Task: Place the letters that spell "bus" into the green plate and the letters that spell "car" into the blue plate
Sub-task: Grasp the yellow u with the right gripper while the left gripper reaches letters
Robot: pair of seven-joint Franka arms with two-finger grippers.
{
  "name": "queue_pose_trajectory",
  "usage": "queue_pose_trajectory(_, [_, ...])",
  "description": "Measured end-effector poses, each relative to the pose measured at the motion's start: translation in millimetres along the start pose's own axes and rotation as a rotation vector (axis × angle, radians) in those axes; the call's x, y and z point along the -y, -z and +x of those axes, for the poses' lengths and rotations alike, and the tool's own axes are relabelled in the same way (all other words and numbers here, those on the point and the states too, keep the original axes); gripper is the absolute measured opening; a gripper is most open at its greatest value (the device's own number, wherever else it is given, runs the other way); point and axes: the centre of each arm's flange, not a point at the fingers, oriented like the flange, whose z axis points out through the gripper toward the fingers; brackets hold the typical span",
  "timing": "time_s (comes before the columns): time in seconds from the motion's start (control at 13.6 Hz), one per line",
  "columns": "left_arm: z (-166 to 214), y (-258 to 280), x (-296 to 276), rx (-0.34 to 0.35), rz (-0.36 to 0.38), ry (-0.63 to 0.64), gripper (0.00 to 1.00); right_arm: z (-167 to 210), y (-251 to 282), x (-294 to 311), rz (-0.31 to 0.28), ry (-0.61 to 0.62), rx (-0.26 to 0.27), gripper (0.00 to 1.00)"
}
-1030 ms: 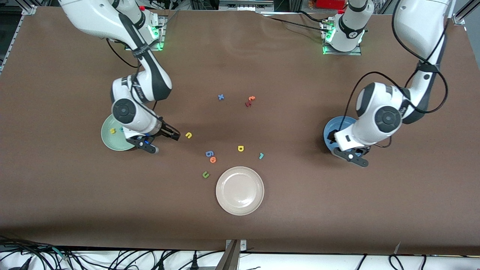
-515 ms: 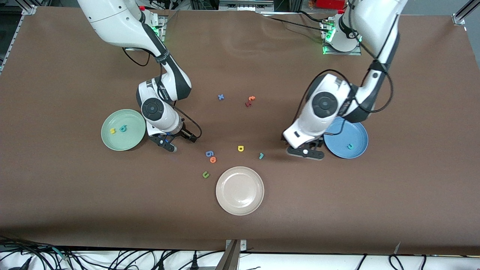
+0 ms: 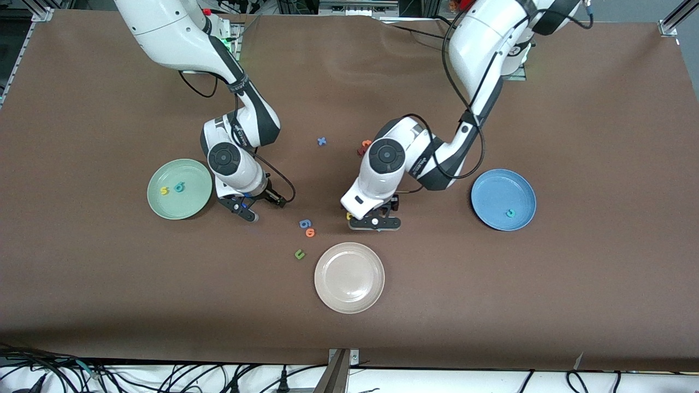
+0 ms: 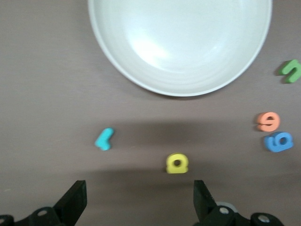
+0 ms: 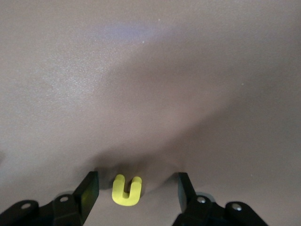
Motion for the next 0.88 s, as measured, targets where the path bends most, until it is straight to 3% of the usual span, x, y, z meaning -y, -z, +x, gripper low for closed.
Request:
queue_pose_trajectory(0.59, [9.9,-51.7,-20.1,0.016,-0.005,0.013,1.0,-0.5,-3.6,-0.3,0.0,-0.019,0.007,0.74])
queue_pose_trajectory(0.66, [9.3,-54.6,-21.0,0.017,-0.005,0.012,1.0,-0.1,-2.1,0.8,0.004,-0.019,0.004,0.67])
queue_pose_trajectory(0.88, [4.2,-61.3,-26.0,0.022,-0.001,0.003,0.99,0.6,2.6,4.2,0.013,-0.017,-0.001,0.32])
